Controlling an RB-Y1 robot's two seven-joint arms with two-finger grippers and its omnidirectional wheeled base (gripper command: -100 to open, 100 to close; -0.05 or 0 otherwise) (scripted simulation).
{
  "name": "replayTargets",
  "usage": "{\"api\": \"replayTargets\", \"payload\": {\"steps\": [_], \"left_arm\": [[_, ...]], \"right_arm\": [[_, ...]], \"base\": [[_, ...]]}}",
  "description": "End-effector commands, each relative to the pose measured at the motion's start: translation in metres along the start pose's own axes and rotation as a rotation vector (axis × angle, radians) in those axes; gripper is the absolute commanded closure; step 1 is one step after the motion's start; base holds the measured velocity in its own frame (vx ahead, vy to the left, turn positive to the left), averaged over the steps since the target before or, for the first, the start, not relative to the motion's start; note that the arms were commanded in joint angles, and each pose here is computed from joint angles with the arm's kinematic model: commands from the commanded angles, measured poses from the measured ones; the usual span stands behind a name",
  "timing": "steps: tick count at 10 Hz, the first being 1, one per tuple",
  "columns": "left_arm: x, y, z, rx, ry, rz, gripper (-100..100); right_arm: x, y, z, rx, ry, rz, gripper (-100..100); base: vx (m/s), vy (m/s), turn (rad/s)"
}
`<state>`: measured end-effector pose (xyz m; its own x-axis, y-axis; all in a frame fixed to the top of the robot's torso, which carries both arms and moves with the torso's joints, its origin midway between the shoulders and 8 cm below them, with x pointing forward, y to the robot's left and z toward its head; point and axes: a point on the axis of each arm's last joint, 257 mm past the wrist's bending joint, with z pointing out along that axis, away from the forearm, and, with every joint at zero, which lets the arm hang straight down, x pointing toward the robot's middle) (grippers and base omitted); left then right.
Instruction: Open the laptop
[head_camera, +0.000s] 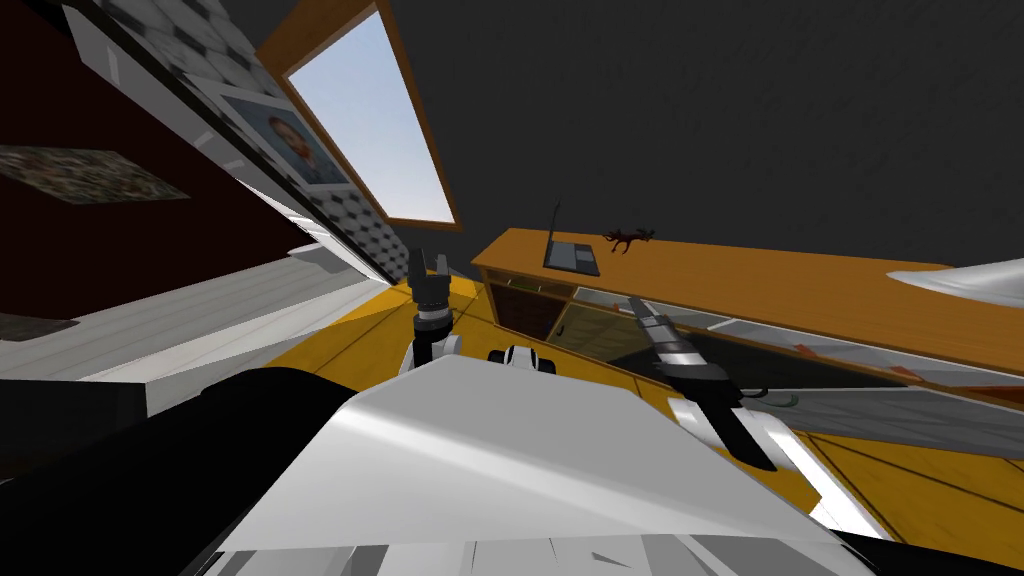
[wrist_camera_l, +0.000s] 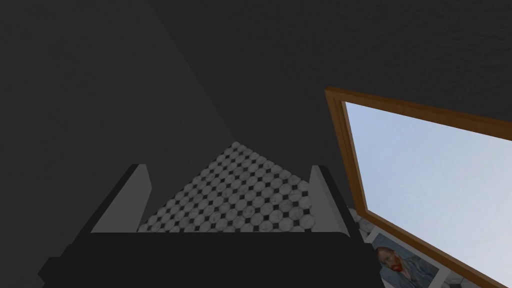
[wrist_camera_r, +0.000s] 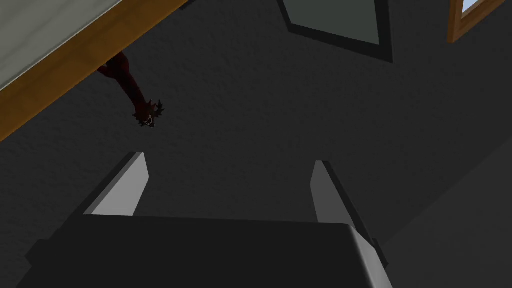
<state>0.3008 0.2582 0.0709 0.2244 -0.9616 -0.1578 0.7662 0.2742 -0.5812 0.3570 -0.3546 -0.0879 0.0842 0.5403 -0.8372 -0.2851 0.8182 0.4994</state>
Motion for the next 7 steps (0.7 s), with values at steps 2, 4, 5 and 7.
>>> {"api": "replayTargets", "payload": {"steps": [2, 4, 5, 7], "left_arm": [[0.000, 0.000, 0.000, 0.000, 0.000, 0.000, 0], [0.000, 0.000, 0.000, 0.000, 0.000, 0.000, 0], [0.000, 0.000, 0.000, 0.000, 0.000, 0.000, 0], [0.000, 0.000, 0.000, 0.000, 0.000, 0.000, 0]], "right_arm": [[-0.013, -0.033, -0.008, 0.062, 0.084, -0.192, -100], [-0.020, -0.044, -0.009, 0.077, 0.124, -0.276, -100], [-0.028, -0.057, -0.012, 0.102, 0.150, -0.349, -100], [-0.037, -0.069, -0.012, 0.117, 0.184, -0.432, -100]], "base": [[0.088, 0.198, -0.033], [0.063, 0.157, -0.022], [0.104, 0.186, -0.043], [0.049, 0.178, -0.024]]}}
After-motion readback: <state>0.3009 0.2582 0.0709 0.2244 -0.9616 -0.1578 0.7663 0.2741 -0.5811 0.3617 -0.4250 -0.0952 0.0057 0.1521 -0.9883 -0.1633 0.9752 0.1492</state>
